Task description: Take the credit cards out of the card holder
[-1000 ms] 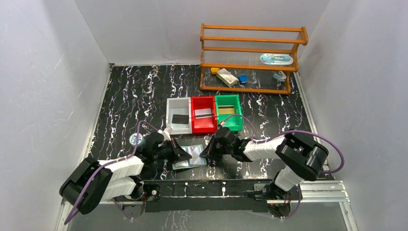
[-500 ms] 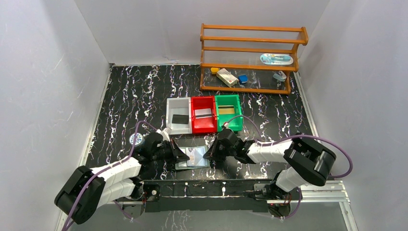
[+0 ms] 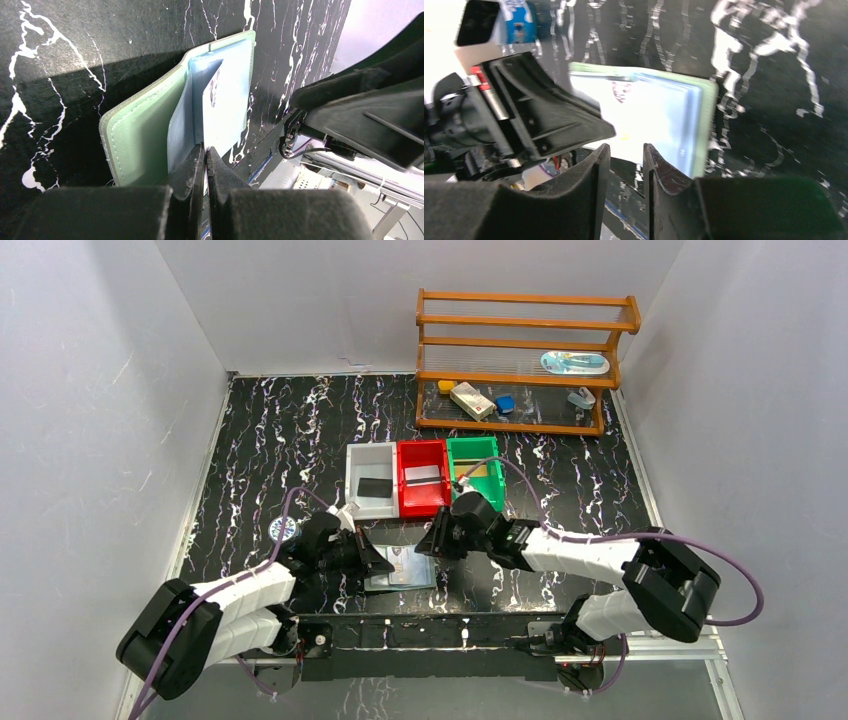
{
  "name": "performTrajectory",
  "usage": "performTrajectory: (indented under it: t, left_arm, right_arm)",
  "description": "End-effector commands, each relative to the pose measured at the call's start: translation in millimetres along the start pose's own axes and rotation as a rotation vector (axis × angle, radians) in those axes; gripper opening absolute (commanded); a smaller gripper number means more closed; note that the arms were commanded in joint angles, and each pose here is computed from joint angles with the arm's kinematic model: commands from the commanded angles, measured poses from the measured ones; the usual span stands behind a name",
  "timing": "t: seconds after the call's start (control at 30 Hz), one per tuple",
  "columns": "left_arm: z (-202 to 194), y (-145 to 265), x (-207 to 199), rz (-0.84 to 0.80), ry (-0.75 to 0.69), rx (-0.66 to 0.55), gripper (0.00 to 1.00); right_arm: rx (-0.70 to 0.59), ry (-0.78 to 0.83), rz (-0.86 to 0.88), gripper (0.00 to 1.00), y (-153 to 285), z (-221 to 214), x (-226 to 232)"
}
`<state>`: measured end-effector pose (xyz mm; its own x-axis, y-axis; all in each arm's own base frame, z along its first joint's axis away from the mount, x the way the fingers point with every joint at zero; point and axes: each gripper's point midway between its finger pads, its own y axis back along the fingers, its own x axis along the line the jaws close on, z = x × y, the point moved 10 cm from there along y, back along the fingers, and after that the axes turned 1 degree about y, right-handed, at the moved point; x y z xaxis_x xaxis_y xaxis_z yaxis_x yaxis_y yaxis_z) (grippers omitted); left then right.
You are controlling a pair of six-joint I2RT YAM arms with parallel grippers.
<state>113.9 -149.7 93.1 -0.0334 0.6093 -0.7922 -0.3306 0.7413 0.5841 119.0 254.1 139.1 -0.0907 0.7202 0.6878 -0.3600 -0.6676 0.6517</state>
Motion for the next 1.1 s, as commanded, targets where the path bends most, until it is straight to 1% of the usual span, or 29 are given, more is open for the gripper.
performTrajectory:
  t: [0.0, 0.1, 0.27, 0.37, 0.47, 0.53, 0.57, 0.67, 0.73, 0.77, 0.87, 0.97, 1.07]
  left_arm:
    - [3, 1, -2, 0.021, -0.021, 0.015, 0.0]
    - [3, 2, -2, 0.024, -0.025, 0.018, 0.0]
    - [3, 2, -4, 0.018, -0.026, 0.025, 0.0]
    - [5, 2, -7, 0.005, -0.033, 0.032, 0.01]
    - [6, 2, -12, -0.018, -0.046, 0.041, 0.07]
    - [8, 1, -15, -0.033, -0.055, 0.048, 0.15]
    - [9, 1, -17, -0.039, -0.059, 0.052, 0.18]
    - [12, -1, -21, -0.044, -0.069, 0.067, 0.19]
    - [14, -3, -21, -0.034, -0.07, 0.075, 0.19]
    - [14, -4, -20, -0.026, -0.071, 0.08, 0.16]
    - [16, -4, -18, 0.032, -0.075, 0.078, 0.0]
    - [17, 2, -15, 0.123, -0.079, 0.038, 0.0]
    - [20, 14, -17, 0.187, -0.114, -0.017, 0.0]
  right_arm:
    - [0.031, 0.096, 0.121, 0.37, -7, 12, 30]
    - [0.081, 0.075, 0.139, 0.36, -22, 9, 31]
    - [0.134, 0.016, 0.054, 0.36, -39, -4, 6]
    - [0.165, -0.014, -0.005, 0.33, -45, -13, -10]
    - [0.182, -0.041, -0.034, 0.31, -48, -20, -22]
    - [0.18, -0.059, -0.049, 0.3, -48, -23, -28]
    - [0.178, -0.066, -0.055, 0.29, -48, -24, -31]
    - [0.165, -0.078, -0.07, 0.29, -46, -26, -35]
    - [0.156, -0.078, -0.068, 0.28, -45, -25, -35]
    - [0.155, -0.076, -0.068, 0.28, -45, -25, -35]
    - [0.146, -0.075, -0.077, 0.28, -44, -24, -35]
    - [0.122, -0.076, -0.096, 0.28, -42, -22, -35]
    - [0.097, -0.071, -0.094, 0.3, -39, -19, -32]
